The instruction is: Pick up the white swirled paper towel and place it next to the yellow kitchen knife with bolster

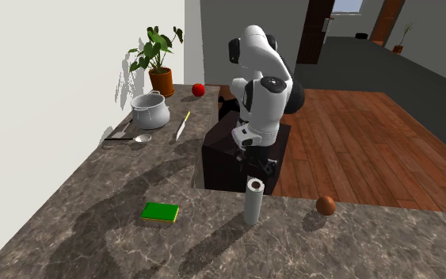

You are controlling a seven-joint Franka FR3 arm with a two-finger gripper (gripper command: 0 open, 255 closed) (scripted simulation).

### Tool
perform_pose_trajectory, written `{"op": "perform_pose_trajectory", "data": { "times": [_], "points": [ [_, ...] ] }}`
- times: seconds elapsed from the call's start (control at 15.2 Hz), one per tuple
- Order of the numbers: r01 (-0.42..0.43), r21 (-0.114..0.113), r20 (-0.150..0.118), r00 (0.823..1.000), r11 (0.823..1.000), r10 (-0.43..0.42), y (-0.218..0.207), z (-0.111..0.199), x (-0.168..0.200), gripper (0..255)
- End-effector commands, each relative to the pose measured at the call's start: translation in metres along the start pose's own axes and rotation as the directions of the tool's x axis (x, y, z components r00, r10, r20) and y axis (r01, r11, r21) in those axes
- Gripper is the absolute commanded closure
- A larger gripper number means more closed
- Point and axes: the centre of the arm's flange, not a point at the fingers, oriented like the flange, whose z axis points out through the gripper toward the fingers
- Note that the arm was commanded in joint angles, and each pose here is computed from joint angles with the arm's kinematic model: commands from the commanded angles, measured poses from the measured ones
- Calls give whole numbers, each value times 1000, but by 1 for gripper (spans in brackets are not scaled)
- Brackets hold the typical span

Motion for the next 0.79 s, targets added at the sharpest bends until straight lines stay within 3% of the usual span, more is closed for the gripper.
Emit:
{"op": "perform_pose_trajectory", "data": {
  "times": [0.0, 0.73],
  "points": [
    [0, 1, 4, 1000, 1000, 0, -18, 9, 19, 0],
    [0, 2, 5, 1000, 1000, 0, -23, 52, 23, 0]
  ]
}}
